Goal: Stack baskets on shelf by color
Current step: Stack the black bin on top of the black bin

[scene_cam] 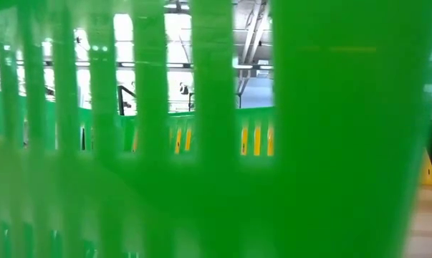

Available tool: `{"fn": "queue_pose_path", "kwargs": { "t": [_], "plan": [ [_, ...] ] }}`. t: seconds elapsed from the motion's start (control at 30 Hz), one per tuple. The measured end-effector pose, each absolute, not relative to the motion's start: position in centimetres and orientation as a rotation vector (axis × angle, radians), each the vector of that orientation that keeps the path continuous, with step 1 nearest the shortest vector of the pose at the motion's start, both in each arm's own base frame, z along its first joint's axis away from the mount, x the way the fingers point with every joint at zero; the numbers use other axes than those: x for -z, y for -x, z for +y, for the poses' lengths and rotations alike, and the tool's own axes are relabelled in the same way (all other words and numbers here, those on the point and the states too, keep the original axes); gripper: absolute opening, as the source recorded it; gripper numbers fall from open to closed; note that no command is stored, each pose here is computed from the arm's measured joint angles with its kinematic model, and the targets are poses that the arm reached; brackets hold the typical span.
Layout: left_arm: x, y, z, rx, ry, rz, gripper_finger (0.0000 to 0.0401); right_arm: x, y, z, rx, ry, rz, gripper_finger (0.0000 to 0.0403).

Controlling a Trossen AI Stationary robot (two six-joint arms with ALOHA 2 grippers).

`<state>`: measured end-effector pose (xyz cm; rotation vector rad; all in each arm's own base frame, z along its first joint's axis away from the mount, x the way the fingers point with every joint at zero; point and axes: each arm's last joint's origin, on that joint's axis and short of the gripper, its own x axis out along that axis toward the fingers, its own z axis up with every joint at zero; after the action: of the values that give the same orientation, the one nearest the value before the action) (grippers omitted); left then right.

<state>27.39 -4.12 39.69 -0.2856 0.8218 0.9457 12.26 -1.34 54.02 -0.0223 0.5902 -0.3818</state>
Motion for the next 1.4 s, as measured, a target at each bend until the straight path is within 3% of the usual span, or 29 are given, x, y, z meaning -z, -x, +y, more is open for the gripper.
{"fn": "queue_pose_path", "kwargs": {
  "t": [0.37,0.63,1.03,1.4],
  "plan": [
    [-31.0,-19.8,-6.4,-1.049,0.527,1.04,0.0125,-52.0,-12.0,0.1,0.248,-0.284,0.653,0.0026],
    [-27.3,-15.6,-8.2,-0.895,0.67,0.987,0.0125,-46.5,-14.4,2.6,0.311,-0.559,0.889,0.0011],
    [-26.4,-14.5,-7.5,-0.668,0.614,0.872,0.0125,-37.8,-16.1,10.1,0.55,-0.825,1.258,0.0006],
    [-26.7,-15.1,-7.8,-0.618,0.599,0.82,0.0125,-31.2,-18.2,18.7,0.784,-0.915,1.297,0.0031]
  ]
}}
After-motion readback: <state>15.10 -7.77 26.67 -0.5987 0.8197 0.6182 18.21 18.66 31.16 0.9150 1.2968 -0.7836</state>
